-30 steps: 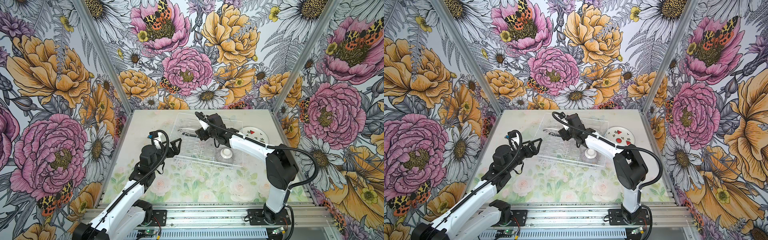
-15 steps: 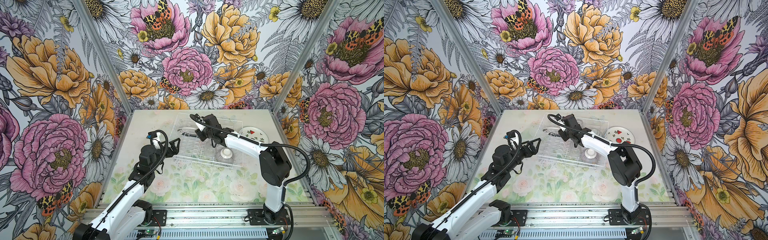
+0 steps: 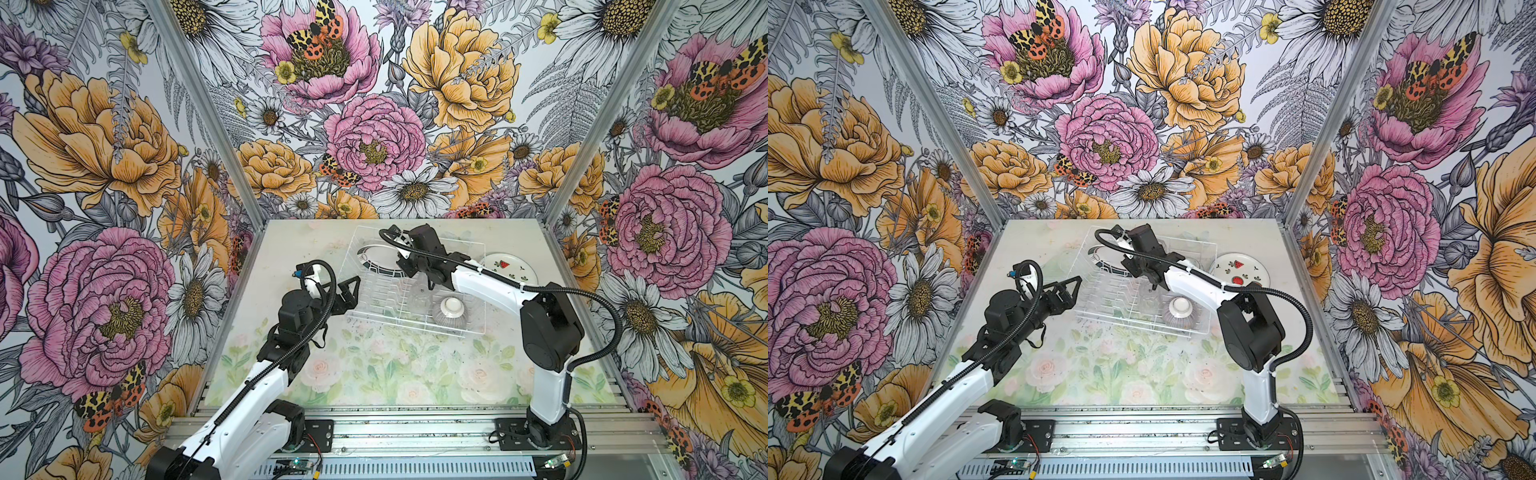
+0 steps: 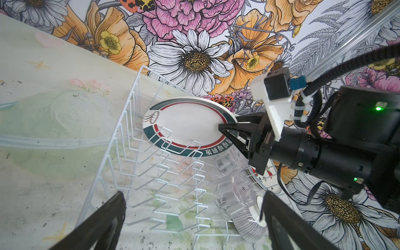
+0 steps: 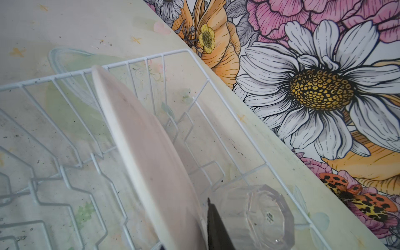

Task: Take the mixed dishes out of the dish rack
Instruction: 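Grasp the rim of the green-and-red-rimmed plate with the right gripper, then lift the green-and-red-rimmed plate out of the rack toward the watermelon plate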

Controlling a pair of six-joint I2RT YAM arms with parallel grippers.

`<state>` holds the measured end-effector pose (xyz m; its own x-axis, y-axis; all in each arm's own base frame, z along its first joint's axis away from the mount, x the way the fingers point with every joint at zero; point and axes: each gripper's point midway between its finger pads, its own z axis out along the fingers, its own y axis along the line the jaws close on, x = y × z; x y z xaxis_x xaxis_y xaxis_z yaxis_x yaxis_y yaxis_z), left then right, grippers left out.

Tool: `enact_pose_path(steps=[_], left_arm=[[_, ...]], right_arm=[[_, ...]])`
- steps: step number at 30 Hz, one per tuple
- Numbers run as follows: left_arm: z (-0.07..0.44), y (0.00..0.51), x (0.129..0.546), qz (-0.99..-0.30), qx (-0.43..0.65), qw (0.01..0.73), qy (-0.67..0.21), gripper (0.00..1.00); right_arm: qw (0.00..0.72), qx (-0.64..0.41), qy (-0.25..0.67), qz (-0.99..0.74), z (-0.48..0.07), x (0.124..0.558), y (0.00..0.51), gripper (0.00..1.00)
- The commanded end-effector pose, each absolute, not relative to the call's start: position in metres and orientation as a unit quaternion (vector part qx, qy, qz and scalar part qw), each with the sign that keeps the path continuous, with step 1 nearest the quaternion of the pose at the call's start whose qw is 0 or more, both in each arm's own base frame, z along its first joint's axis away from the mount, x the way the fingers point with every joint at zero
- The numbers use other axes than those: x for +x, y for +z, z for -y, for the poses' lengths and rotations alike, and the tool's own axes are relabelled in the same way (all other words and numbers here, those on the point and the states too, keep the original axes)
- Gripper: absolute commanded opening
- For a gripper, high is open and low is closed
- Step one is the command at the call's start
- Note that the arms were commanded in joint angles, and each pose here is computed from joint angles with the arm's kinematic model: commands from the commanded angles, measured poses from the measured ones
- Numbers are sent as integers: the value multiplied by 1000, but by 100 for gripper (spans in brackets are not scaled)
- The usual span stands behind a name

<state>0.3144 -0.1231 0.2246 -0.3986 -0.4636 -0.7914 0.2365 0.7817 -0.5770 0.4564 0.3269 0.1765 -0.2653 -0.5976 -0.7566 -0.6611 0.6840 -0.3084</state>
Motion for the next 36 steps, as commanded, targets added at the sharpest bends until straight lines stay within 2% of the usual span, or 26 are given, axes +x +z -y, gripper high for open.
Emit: enact_pose_path(steps=[1,2,11,24,30,36], left_arm=[[117,220,316,-773,-77,548,-310,99],[118,220,316,-773,-78,548,-311,99],[117,218,316,-774,-79,547,-310,99],[115,218,314,-772,-81,550,-308,99],[114,217,313,-772,-83,551,-307,99],[114,217,314,-771,-85,551,-309,99]], right_arm=[[494,-390,52,-776,-346,455,210,3],[496,-388,46,-775,-346,456,212,0],[529,-377,32,-759,-343,458,239,0],[618,-283,30,-733,-317,456,317,0],[644,-217,35,-733,-281,454,345,0],[668,-110,57,-734,-211,452,365,0]])
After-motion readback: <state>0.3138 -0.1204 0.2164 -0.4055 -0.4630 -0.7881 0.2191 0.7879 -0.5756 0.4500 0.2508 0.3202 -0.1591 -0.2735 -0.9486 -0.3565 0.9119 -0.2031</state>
